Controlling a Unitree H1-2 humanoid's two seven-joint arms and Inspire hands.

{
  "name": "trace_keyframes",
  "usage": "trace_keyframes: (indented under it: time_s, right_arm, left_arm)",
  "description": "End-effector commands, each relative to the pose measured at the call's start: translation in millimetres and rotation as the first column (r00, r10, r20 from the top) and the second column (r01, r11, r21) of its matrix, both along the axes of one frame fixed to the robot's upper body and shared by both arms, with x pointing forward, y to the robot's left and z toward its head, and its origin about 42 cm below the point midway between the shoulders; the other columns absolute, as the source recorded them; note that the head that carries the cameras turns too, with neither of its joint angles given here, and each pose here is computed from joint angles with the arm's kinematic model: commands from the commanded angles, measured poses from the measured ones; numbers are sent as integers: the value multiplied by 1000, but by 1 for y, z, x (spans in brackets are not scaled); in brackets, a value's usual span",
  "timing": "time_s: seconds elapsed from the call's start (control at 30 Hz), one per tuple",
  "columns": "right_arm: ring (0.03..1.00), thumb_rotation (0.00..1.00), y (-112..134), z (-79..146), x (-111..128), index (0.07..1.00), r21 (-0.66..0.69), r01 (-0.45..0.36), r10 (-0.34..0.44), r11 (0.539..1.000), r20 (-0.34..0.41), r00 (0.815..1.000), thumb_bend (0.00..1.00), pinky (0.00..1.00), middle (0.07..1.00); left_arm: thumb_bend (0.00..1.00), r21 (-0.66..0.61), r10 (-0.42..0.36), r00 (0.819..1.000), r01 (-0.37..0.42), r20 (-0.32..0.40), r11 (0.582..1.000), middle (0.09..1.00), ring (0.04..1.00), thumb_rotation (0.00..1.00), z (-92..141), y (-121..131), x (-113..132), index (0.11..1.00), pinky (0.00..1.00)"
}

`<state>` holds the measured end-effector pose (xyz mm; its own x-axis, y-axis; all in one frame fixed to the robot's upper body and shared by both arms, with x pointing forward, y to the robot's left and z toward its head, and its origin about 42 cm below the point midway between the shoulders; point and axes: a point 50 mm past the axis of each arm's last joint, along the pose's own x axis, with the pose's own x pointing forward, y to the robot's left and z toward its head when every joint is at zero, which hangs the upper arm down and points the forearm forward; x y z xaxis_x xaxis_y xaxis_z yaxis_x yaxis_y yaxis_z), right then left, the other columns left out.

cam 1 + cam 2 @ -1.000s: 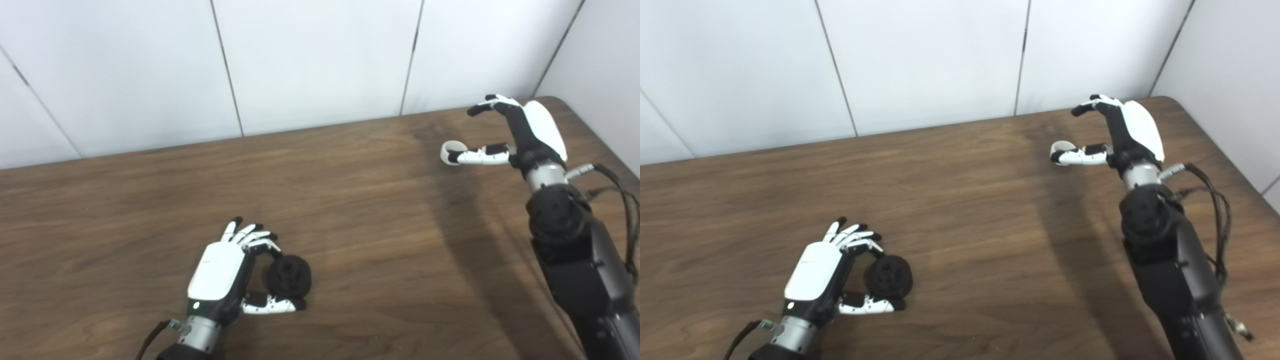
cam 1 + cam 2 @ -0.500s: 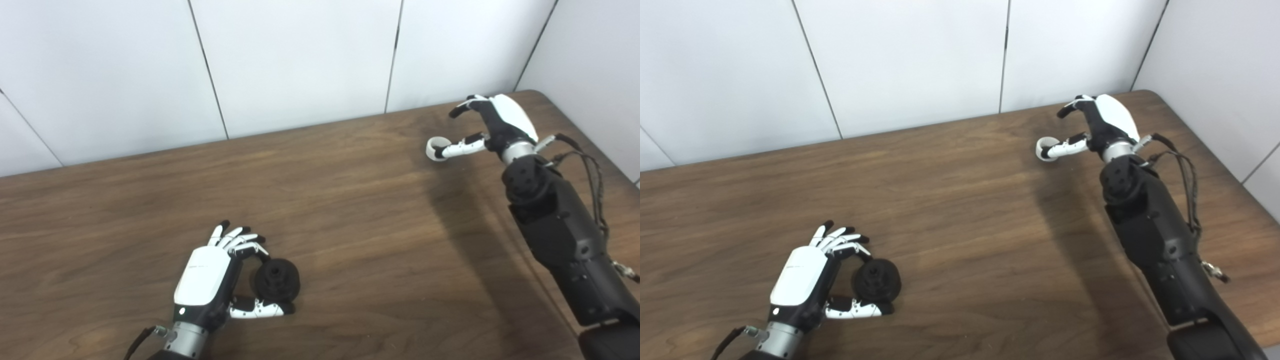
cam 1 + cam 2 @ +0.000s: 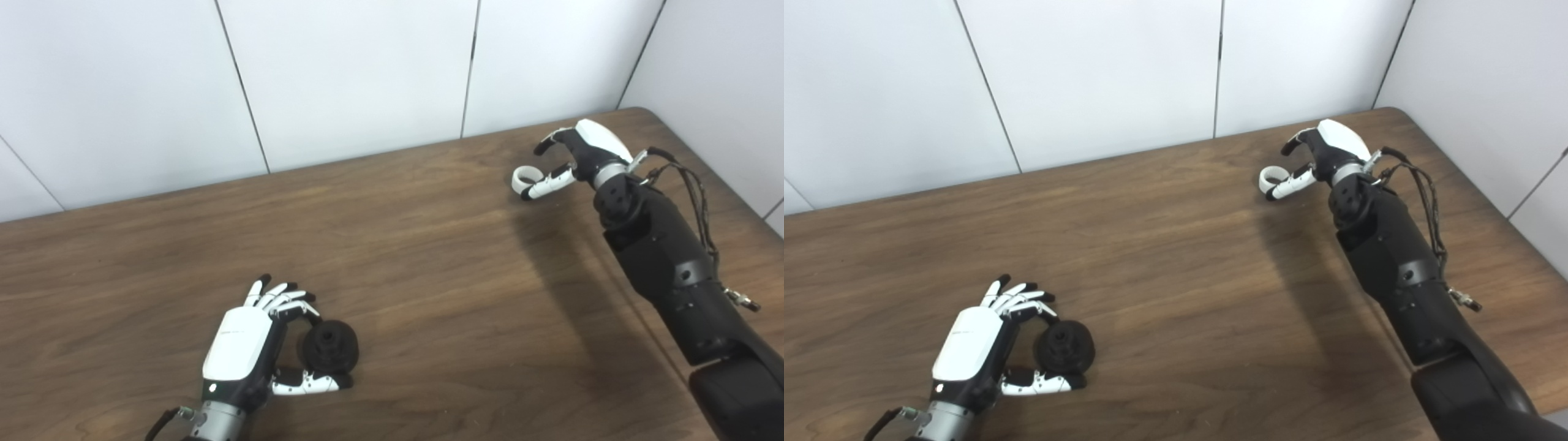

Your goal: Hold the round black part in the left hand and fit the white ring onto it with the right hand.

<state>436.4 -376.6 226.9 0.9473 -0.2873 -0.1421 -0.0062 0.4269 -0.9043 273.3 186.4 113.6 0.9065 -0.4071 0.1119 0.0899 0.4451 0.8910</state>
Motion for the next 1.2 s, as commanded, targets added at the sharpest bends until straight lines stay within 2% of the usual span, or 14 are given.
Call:
trace_keyframes:
  time_s: [0.0,0.53,0.93,1.17]
  right_arm:
    - [981,218,1,31,11,697,-14,4,-2,1000,82,997,881,1000,918]
    - [969,213,2,16,15,689,-4,27,-27,1000,67,997,881,989,892]
    - [929,199,2,15,13,666,9,41,-42,999,75,996,885,860,847]
    - [934,195,2,15,13,666,3,33,-33,999,66,997,872,879,849]
  left_arm:
    - [522,39,12,1000,-12,-12,999,767,873,49,-1,10,-1,486,1000]
    - [522,49,9,1000,-8,-25,999,767,874,49,-2,12,-3,486,1000]
    - [522,43,8,1000,-8,-19,999,767,874,48,-1,11,-3,486,1000]
    - [522,43,9,1000,-8,-23,999,768,875,48,-2,10,-4,486,1000]
